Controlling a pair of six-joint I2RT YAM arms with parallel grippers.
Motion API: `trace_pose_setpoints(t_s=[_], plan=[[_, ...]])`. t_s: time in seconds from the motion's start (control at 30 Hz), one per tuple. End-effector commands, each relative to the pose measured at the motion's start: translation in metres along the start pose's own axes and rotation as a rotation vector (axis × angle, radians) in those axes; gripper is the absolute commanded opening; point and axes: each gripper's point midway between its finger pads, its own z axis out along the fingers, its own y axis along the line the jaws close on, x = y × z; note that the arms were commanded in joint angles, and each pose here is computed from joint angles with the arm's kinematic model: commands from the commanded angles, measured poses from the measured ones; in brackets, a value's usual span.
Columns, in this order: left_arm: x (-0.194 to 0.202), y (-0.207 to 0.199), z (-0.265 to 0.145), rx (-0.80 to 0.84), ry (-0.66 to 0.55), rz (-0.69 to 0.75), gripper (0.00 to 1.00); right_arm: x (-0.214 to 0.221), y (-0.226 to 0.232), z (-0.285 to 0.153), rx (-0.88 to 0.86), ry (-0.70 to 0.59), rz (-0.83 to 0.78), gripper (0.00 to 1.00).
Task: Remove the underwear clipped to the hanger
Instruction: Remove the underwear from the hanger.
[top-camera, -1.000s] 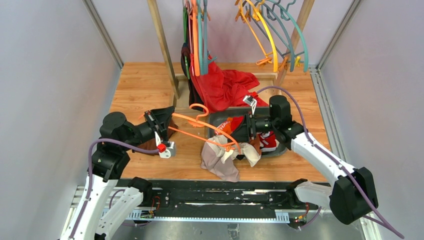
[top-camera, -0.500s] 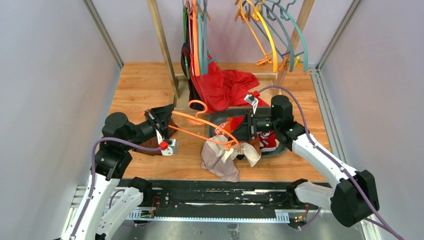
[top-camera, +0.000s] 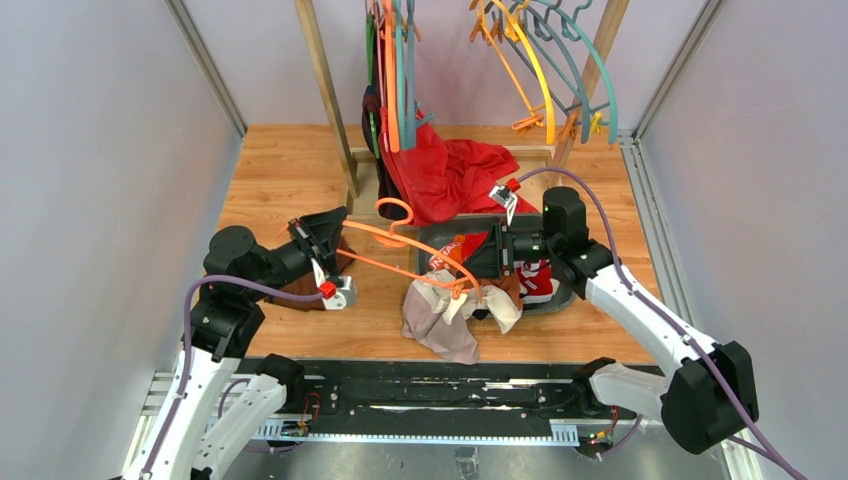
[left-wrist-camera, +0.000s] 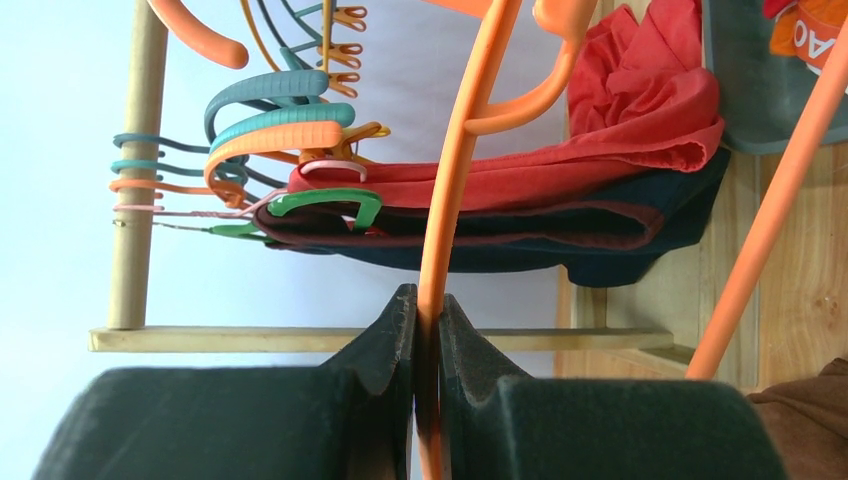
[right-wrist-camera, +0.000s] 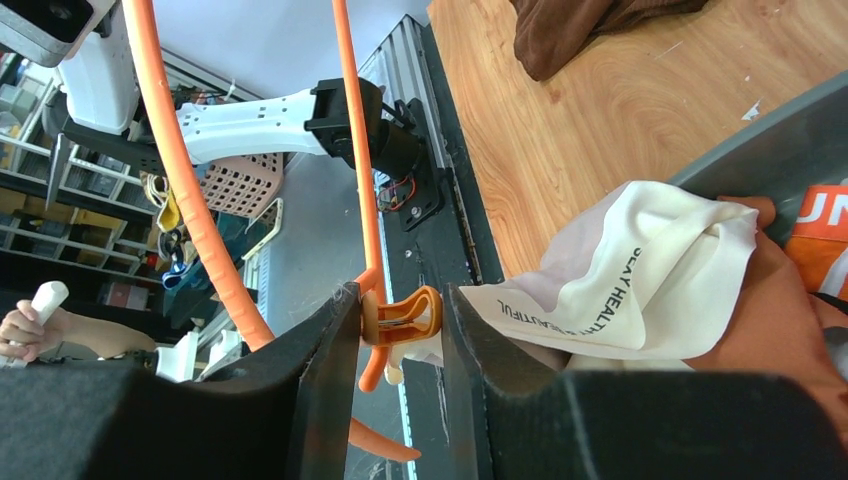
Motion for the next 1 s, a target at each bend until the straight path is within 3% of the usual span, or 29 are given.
trace_pose_setpoints(t_s=[0.0,0.47,0.6,0.7,0.77,0.97], plan=[[-0.001,0.014,-0.002,-0.063,0.002,0.012,0.0,-0.017,0.005,-0.003,0.021,-0.015,-0.061,0.01],[0.002,0.034,-0.006,-0.13,0.033,-0.046,0.0,-0.025,0.008,-0.005,0.031,-0.008,-0.11,0.01],[0.005,0.026,-0.005,-0.116,0.04,-0.036,0.0,-0.025,0.011,-0.006,0.026,-0.002,-0.126,0.21],[0.006,0.02,-0.004,-0.097,0.044,-0.03,0.0,-0.028,0.012,-0.008,0.038,0.011,-0.149,0.48],[0.007,0.017,-0.004,-0.087,0.047,-0.035,0.0,-0.032,0.015,-0.01,0.047,0.013,-0.178,0.61],[0.007,0.008,-0.005,-0.059,0.052,-0.051,0.0,-0.054,0.019,-0.021,0.092,-0.031,-0.257,0.68]])
